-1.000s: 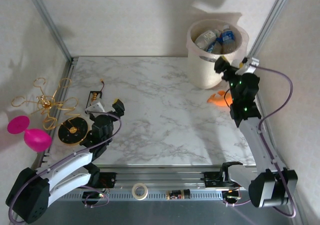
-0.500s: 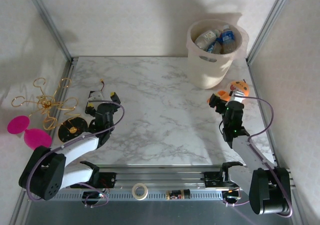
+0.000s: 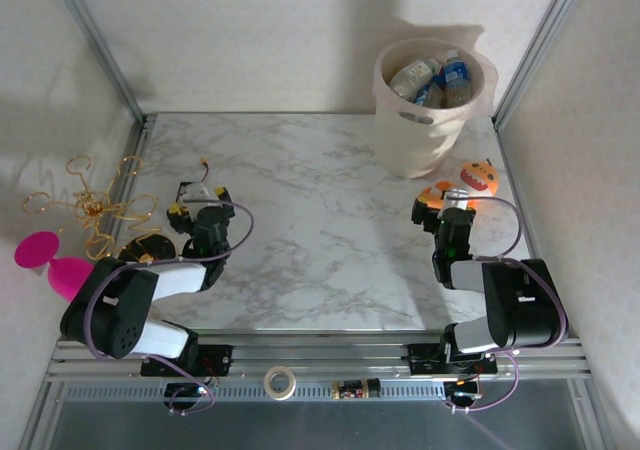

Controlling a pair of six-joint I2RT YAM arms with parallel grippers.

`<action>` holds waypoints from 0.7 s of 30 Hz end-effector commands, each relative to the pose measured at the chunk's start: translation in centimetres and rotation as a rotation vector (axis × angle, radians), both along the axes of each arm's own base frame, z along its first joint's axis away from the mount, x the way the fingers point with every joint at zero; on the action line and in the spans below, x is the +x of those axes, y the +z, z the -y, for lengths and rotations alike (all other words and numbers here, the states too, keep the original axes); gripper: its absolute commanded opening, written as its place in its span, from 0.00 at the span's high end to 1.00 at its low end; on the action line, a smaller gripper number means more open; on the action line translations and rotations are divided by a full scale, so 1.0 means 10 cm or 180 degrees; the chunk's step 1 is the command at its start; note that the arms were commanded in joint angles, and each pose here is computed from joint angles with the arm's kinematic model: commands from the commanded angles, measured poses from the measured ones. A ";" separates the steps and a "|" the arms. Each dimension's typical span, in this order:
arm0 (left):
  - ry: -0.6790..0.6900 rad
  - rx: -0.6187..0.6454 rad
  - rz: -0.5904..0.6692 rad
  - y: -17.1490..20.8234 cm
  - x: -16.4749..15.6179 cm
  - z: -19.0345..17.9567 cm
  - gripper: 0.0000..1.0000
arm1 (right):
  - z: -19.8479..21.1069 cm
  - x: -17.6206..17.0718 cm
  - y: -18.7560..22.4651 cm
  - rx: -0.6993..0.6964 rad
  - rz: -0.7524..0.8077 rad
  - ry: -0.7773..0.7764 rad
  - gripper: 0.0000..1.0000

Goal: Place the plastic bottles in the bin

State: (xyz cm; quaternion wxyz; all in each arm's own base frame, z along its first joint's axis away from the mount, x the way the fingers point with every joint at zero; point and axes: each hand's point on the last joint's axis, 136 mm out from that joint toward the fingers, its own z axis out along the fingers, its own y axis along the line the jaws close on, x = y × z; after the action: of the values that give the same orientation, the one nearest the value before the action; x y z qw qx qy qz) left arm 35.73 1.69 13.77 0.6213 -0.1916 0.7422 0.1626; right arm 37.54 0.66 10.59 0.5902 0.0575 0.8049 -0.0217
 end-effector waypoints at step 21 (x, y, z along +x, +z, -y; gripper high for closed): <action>-0.0429 -0.0341 0.0534 -0.03 0.03 -0.22 0.00 | 0.20 -0.05 0.20 -0.0049 0.0652 -0.0043 0.01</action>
State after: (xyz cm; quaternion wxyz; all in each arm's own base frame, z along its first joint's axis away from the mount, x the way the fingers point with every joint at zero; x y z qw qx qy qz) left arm 35.75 4.45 12.62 0.6632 -0.1874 0.7190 0.0895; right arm 36.80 -1.19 11.44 0.6515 0.0557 0.7561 -0.0295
